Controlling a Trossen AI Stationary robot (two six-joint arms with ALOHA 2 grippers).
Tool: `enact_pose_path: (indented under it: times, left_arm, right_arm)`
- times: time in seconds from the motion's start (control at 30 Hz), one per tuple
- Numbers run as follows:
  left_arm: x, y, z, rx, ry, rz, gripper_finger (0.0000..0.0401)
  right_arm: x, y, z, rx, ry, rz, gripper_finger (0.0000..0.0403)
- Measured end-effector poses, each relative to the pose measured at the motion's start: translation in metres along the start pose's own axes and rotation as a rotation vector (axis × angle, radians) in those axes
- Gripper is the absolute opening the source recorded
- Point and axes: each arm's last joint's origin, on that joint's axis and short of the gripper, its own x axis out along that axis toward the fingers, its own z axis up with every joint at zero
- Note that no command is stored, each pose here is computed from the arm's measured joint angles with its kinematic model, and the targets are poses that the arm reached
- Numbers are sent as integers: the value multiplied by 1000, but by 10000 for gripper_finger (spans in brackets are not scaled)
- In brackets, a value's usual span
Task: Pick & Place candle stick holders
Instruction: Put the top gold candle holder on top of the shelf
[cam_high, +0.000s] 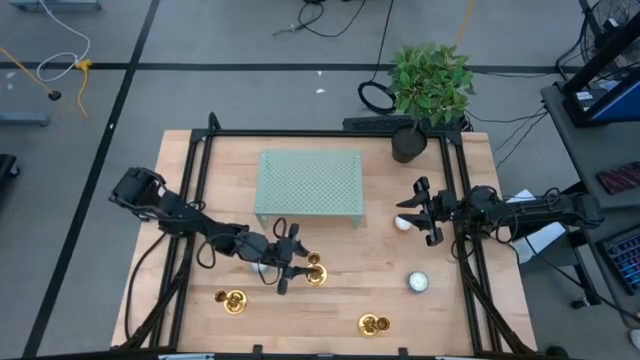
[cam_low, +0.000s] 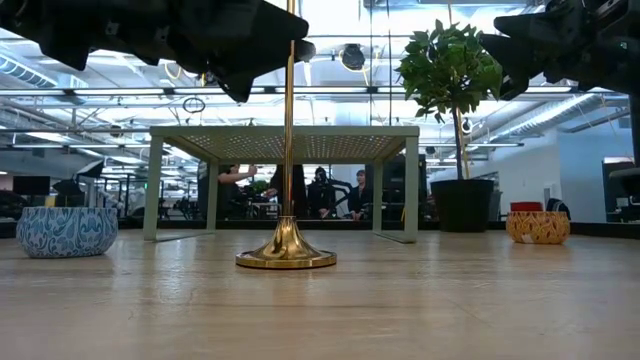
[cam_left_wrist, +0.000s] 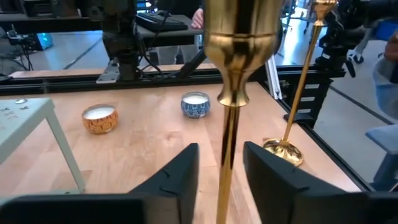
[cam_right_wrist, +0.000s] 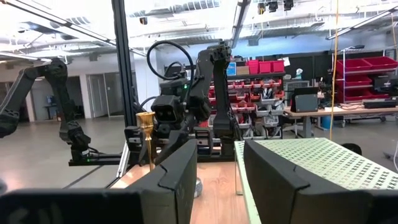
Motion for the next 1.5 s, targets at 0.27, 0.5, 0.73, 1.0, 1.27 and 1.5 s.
enact_pose_path:
  times: [0.27,0.5,0.73,1.0,1.27,1.5]
  left_arm:
    - [0,4,0,-16,-1,11,16]
    - [0,2,5,-39,-54,5,34]
    - [-12,-1,28,-75,-142,18,19]
    - [-49,7,71,-150,-208,41,16]
    - [-97,38,103,-94,-233,261,17]
    - [-130,72,120,-50,-289,413,16]
  right_arm:
    - [0,0,0,-6,0,-1,128]
    - [0,0,0,-6,0,-2,128]
    - [0,0,0,-6,0,-2,128]
    - [0,0,0,0,0,-3,128]
    - [0,0,0,-6,-1,-3,128]
    - [0,0,0,-7,0,-3,128]
